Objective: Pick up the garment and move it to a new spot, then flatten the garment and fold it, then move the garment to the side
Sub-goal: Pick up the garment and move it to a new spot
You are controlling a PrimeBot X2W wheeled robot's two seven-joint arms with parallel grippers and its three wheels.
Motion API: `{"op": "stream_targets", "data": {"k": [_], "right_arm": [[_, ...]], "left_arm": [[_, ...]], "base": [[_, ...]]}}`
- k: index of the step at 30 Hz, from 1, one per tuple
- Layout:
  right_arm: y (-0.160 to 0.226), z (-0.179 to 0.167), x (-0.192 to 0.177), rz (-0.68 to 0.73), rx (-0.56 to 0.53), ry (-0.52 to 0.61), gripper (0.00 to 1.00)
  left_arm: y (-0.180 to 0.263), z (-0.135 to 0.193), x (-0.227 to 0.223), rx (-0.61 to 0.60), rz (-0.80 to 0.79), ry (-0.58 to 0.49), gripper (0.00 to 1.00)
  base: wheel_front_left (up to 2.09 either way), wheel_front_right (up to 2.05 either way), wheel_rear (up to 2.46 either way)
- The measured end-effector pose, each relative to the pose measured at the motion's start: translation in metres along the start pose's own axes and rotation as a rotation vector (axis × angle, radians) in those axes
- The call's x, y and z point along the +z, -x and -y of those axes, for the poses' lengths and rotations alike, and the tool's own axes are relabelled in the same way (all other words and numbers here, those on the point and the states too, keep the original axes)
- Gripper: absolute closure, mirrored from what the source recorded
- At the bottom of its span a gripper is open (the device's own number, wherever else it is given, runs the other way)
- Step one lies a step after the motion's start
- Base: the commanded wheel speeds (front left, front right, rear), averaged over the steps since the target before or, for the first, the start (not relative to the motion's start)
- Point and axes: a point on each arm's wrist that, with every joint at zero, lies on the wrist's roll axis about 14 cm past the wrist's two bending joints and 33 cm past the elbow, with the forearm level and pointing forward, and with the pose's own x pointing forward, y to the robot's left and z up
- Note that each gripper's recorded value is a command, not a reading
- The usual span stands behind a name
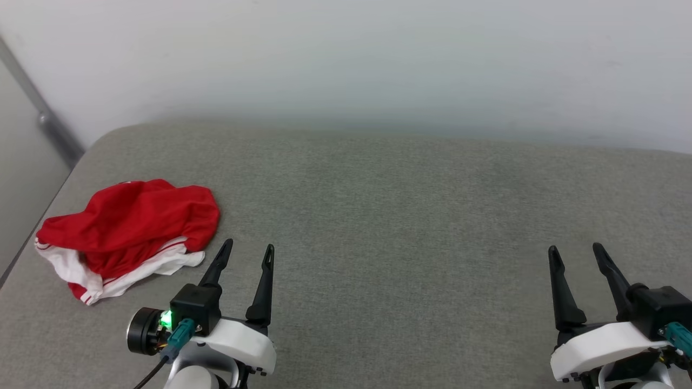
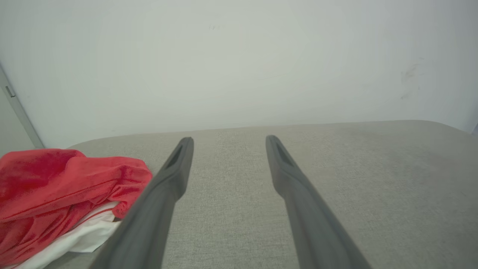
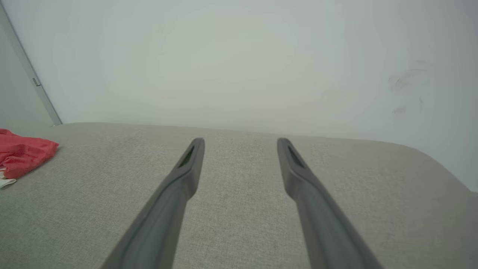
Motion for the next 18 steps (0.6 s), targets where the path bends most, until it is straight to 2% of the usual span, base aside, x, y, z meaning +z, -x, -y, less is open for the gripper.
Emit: {"op": "stream_targets", "data": {"k": [7, 18], "right_arm": [[-0.021, -0.041, -0.002, -0.002, 0.123, -0.007, 0.0], [-0.046, -0.129, -0.003, 0.004, 0.371, -0.042, 0.0]], "left_arm": [[0.023, -0.041, 0.001, 0.136, -0.003, 0.001, 0.0], [0.084, -0.121, 0.01, 0.417, 0.004, -0.024, 0.0]], "base": [[0.0, 0.0, 0.0], [0.0, 0.0, 0.0]]}}
